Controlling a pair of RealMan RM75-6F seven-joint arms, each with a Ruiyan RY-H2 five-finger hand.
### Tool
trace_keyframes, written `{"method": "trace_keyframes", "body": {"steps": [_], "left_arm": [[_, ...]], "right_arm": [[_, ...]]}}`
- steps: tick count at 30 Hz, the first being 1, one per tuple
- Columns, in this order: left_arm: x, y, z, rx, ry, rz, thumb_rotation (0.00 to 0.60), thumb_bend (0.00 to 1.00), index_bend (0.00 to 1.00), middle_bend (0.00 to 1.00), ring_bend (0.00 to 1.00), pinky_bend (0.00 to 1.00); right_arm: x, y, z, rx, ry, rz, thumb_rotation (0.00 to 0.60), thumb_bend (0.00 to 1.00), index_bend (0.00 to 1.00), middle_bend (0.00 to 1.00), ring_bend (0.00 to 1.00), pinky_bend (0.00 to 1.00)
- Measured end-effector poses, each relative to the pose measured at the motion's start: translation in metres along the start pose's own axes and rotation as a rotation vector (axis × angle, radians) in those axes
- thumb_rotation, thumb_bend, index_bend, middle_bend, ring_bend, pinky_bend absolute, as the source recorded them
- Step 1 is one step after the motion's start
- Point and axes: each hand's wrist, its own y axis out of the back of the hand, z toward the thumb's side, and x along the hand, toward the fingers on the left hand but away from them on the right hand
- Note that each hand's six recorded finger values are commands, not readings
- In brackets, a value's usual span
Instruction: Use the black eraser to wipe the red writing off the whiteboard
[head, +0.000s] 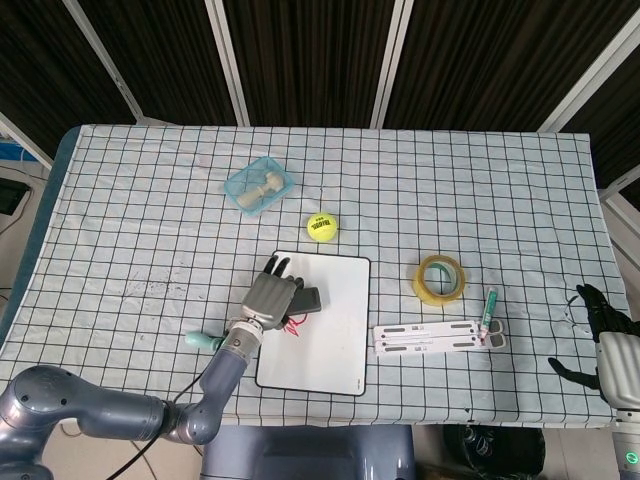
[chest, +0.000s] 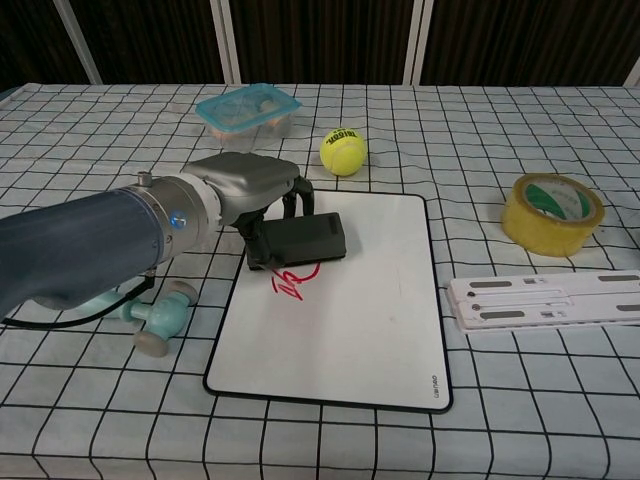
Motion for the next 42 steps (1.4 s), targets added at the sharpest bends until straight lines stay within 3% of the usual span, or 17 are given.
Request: {"method": "trace_keyframes", "body": {"steps": [11,26,42], "left_arm": [[-0.021,-0.011,0.014,0.027,-0.052,-0.048,0.6,0.42,0.34,0.43,0.0,0.02],[-0.047,-0.018,0.034,0.082,-0.089,-0.033,0.6,0.42,0.34,0.43,0.0,0.02],[-0.017,-0.003,0.013,0.098,-0.021,0.041,0.6,0.42,0.34,0.43,0.0,0.01]], "right_arm": [[0.0,0.0,0.0,0.0,0.002,-0.001,0.6,0.08,0.06,0.09,0.19,0.21],[0.0,0.0,0.0,-0.001,0.001,-0.001,0.6,0.08,0.06,0.09,0.19,0.21],[0.0,0.0,0.0,-0.002,0.001,0.0,0.6,0.08,0.06,0.09,0.19,0.21]]}}
